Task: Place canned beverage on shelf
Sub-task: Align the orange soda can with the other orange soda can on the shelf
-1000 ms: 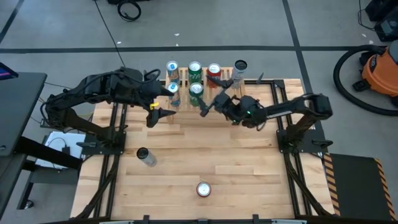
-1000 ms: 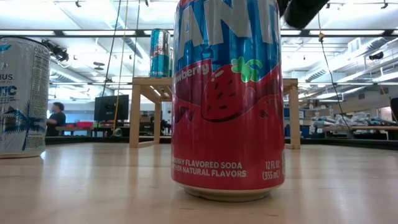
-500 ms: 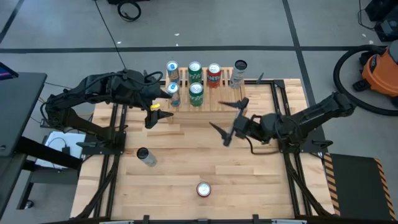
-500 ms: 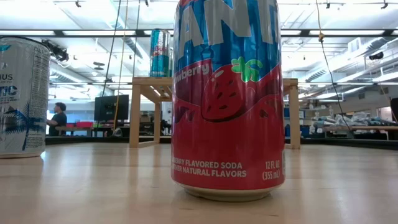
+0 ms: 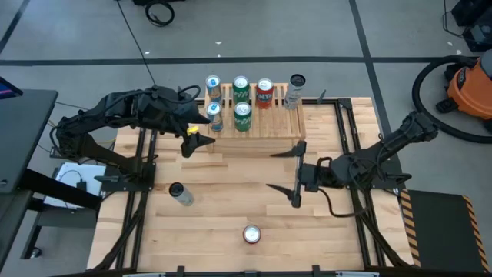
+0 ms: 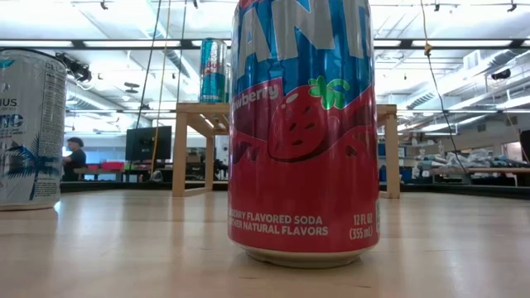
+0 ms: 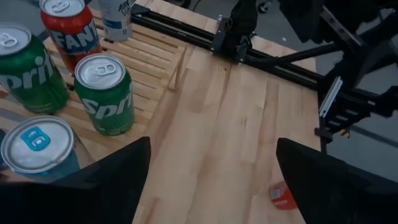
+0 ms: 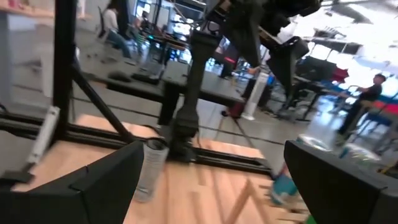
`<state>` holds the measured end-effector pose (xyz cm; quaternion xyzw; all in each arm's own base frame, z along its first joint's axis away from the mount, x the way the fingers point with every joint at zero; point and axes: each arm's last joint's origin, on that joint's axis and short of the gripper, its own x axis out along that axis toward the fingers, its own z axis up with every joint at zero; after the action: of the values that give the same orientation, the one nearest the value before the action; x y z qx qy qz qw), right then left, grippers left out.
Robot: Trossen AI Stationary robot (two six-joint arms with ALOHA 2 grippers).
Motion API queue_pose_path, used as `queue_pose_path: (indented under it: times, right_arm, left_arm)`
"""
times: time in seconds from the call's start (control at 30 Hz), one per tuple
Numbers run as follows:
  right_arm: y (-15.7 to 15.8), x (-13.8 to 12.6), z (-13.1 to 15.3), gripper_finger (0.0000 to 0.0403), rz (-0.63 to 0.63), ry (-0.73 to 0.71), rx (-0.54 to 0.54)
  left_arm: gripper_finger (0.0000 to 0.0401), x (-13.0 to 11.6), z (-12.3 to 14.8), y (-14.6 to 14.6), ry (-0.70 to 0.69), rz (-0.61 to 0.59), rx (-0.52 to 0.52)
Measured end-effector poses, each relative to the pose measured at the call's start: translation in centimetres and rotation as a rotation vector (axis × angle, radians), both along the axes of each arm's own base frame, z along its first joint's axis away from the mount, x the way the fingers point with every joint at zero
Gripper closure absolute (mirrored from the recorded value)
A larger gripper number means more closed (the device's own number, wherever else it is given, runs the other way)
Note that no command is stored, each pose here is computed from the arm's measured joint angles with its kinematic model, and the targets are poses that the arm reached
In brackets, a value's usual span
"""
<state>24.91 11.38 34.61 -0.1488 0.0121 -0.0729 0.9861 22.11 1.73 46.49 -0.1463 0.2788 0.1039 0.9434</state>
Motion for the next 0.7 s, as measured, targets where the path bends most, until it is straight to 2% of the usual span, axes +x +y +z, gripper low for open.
queue_pose_path:
  times: [0.13,0.33,0.53,0.6,0.7]
  right_arm:
    - [0.6,-0.2,0.0,0.0005,0.077,-0.007,0.052]
    - [1.6,-0.6,0.0,0.0004,0.217,-0.002,0.045]
    - [2.4,-1.0,-0.5,0.0003,0.216,0.046,0.065]
    - [2.9,-1.3,-0.7,0.0003,0.265,0.06,0.13]
    - [3.8,-1.7,-0.7,0.0003,0.425,0.09,0.276]
  left_arm:
    - [0.0053,0.0,0.0,0.0,-0.001,0.005,-0.007]
    - [0.0053,0.0,0.0,0.0,-0.008,0.057,-0.084]
    - [0.0053,-0.3,-0.5,0.0,0.038,0.099,-0.143]
    - [0.0053,-0.3,-0.6,-0.2,0.051,0.099,-0.152]
    - [0.0053,0.0,-1.4,-0.7,0.076,0.079,-0.151]
